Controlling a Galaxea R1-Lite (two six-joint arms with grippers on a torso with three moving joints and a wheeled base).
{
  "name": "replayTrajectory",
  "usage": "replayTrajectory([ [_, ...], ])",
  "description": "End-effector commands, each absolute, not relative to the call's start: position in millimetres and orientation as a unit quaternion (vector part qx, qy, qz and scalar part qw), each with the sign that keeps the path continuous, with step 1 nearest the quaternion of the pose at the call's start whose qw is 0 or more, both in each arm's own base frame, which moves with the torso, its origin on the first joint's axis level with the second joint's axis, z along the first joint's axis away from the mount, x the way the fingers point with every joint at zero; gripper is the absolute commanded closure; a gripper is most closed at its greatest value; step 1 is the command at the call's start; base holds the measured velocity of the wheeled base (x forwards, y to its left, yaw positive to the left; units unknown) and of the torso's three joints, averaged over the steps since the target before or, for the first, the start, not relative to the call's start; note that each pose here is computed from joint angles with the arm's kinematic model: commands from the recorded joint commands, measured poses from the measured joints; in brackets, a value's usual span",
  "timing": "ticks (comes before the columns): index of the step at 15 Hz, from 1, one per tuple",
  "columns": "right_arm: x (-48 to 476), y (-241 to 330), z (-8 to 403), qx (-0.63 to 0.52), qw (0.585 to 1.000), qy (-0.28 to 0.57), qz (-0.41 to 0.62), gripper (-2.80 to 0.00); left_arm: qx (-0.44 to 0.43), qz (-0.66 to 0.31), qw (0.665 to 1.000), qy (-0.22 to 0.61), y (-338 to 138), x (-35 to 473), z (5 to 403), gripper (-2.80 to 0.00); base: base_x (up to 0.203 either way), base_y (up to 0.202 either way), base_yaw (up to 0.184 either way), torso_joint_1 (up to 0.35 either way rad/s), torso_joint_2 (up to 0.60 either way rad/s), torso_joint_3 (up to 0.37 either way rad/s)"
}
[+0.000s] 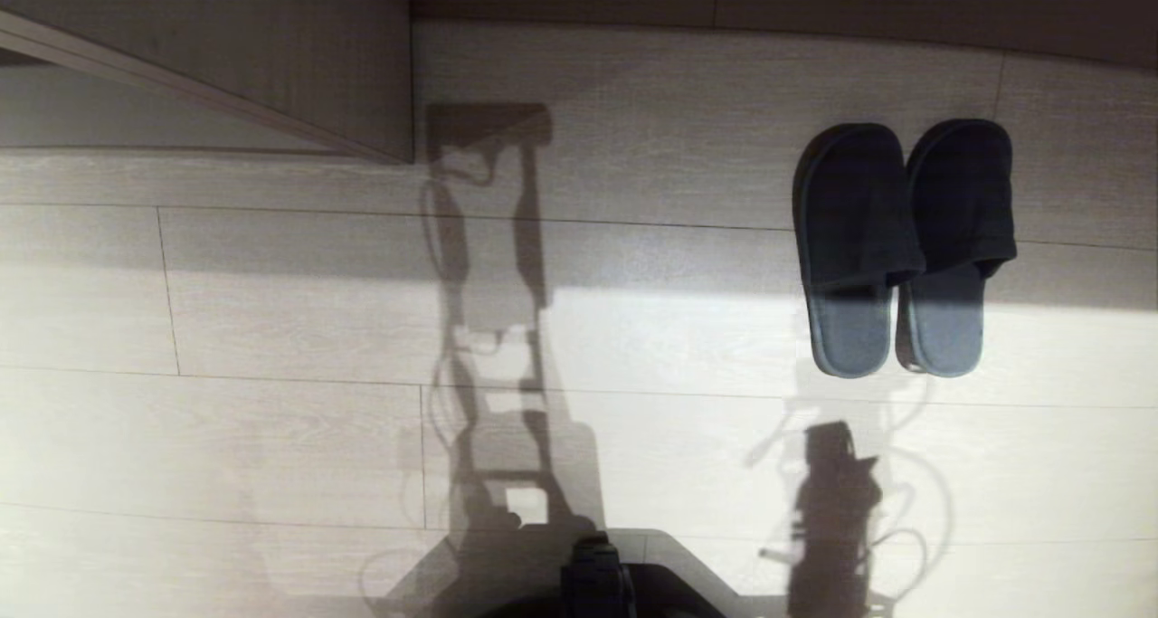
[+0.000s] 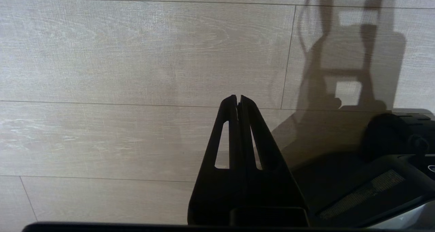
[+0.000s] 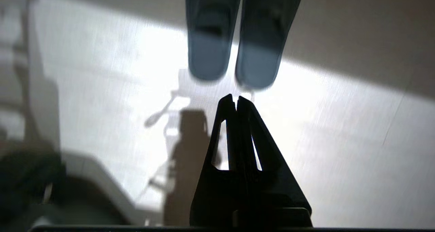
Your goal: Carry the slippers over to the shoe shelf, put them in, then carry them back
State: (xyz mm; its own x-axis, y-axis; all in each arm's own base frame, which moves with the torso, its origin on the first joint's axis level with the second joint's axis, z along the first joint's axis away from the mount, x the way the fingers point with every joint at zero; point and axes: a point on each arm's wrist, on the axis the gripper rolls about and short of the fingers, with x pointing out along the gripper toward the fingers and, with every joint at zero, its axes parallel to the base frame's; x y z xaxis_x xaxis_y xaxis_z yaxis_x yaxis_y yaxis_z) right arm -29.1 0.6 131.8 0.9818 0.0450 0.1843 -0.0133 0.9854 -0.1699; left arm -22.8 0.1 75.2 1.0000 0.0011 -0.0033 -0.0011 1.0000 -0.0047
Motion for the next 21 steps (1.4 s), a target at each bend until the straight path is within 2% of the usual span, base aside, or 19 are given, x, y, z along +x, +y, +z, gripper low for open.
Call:
replayTrajectory([
  [1,-32.6,0.8,109.1,-0.086,0.993,-0.085,0.014,0.0,-0.003,0.001,1.0,0.002,0.1,-22.8,75.2,0.0,0.0,0.0,0.0,0.0,0.0,0.0],
  [3,-23.2,0.9,83.9,-0.087,0.995,-0.042,0.018,0.0,-0.003,0.001,1.0,0.002,0.1,-22.8,75.2,0.0,0.0,0.0,0.0,0.0,0.0,0.0],
  [7,-22.9,0.7,74.8,-0.064,0.998,0.001,0.017,0.0,-0.003,0.001,1.0,0.002,0.1,-22.8,75.2,0.0,0.0,0.0,0.0,0.0,0.0,0.0],
  [12,-22.9,0.7,74.5,-0.051,0.999,0.003,0.017,0.0,-0.005,0.001,1.0,0.002,0.1,-22.8,75.2,0.0,0.0,0.0,0.0,-0.001,0.0,0.029],
  [21,-23.0,0.6,74.6,-0.034,0.999,0.002,0.015,0.0,-0.005,0.001,1.0,0.002,0.1,-22.8,75.2,0.0,0.0,0.0,0.0,0.003,0.0,0.198],
])
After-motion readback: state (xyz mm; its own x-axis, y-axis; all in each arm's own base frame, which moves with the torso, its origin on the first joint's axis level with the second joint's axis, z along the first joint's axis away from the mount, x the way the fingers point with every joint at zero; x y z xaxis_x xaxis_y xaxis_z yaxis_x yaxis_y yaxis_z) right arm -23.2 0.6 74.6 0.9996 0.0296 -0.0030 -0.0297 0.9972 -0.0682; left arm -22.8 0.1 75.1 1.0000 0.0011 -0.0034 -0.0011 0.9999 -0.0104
